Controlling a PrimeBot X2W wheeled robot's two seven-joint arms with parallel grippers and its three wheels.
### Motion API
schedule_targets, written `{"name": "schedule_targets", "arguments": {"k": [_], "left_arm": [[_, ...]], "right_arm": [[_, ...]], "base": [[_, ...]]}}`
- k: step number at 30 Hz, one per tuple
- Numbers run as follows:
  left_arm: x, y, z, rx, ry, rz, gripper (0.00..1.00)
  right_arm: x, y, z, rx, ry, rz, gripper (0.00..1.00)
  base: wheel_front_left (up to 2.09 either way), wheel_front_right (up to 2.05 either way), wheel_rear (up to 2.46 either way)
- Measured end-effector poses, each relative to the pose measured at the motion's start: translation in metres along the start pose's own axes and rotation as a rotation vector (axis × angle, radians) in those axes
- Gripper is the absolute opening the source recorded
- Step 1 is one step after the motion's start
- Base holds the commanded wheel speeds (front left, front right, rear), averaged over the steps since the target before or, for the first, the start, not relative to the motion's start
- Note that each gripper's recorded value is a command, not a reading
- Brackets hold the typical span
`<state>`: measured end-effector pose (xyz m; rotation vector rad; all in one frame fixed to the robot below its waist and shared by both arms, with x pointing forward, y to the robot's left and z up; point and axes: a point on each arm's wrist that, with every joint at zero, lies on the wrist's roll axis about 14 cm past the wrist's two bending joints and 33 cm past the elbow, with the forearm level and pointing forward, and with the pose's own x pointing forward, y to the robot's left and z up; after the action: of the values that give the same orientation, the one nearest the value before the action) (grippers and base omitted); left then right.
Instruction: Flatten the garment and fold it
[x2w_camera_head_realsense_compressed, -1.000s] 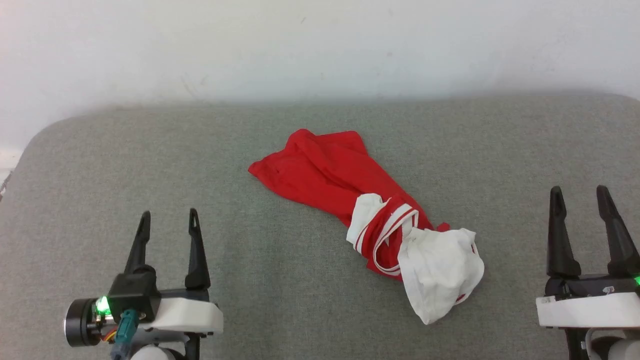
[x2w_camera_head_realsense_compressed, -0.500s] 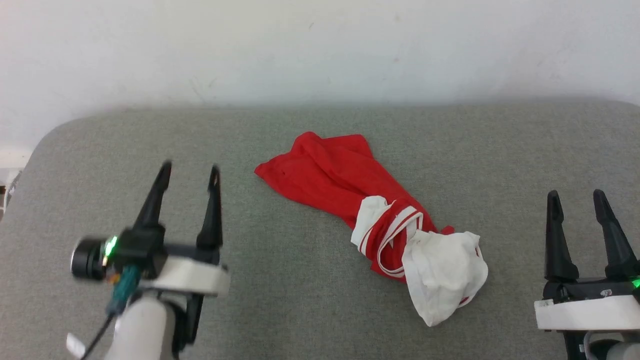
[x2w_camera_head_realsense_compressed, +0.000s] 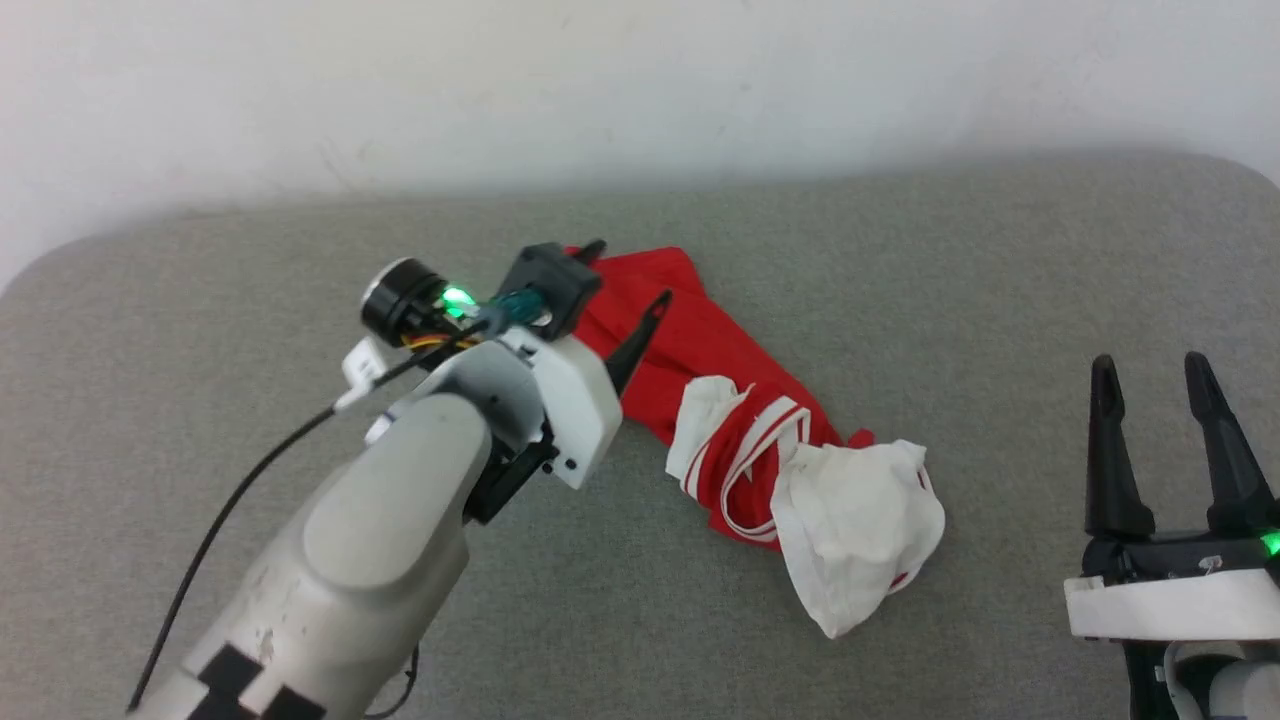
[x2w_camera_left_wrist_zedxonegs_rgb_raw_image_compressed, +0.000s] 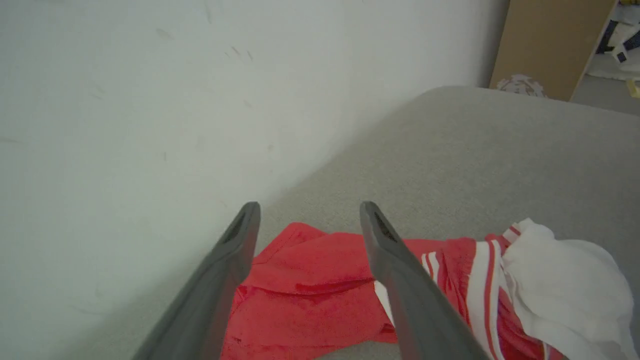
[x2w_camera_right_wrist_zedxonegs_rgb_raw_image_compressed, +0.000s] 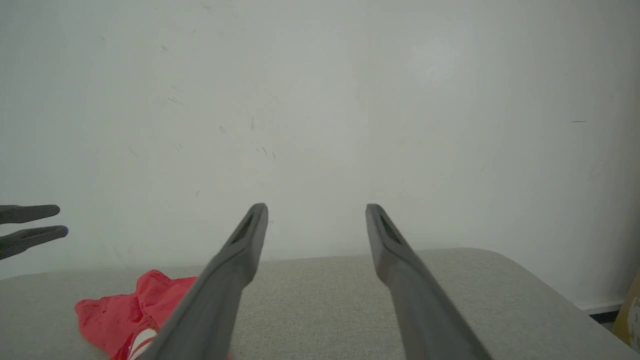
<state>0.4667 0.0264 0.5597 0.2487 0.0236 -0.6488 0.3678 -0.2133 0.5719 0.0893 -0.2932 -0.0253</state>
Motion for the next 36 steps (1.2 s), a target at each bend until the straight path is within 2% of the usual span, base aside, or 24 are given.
{"name": "schedule_targets", "arguments": {"k": [7,13,21,26,27,28,33,36], "left_arm": [[0.020,-0.044,-0.052,-0.024,0.382,-0.242,1.00],[0.024,-0.060,-0.086,0.035,0.639,-0.385,1.00],[0.031,-0.073,-0.125,0.079,0.829,-0.485,1.00],[0.017,-0.096,-0.151,0.129,0.942,-0.578,1.00],[0.018,-0.096,-0.151,0.143,0.940,-0.582,0.45],[0.018,-0.096,-0.152,0.154,0.936,-0.588,0.00],[0.016,-0.103,-0.142,0.173,0.858,-0.616,0.00],[0.020,-0.100,-0.128,0.100,0.744,-0.605,0.00]], "right_arm": [[0.005,-0.011,-0.005,-0.008,0.009,-0.033,1.00],[0.013,-0.020,-0.012,-0.010,0.021,-0.058,1.00],[0.019,-0.034,-0.027,-0.007,0.055,-0.099,1.00],[0.015,-0.046,-0.033,-0.020,0.079,-0.135,1.00],[0.014,-0.047,-0.034,-0.023,0.084,-0.139,1.00],[0.013,-0.049,-0.036,-0.026,0.089,-0.144,1.00],[0.013,-0.050,-0.037,-0.027,0.093,-0.146,1.00],[0.015,-0.047,-0.035,-0.024,0.084,-0.138,1.00]], "base": [[0.00,0.00,0.00],[0.00,0.00,0.00],[0.00,0.00,0.00],[0.00,0.00,0.00],[0.00,0.00,0.00],[0.00,0.00,0.00],[0.00,0.00,0.00],[0.00,0.00,0.00]]}}
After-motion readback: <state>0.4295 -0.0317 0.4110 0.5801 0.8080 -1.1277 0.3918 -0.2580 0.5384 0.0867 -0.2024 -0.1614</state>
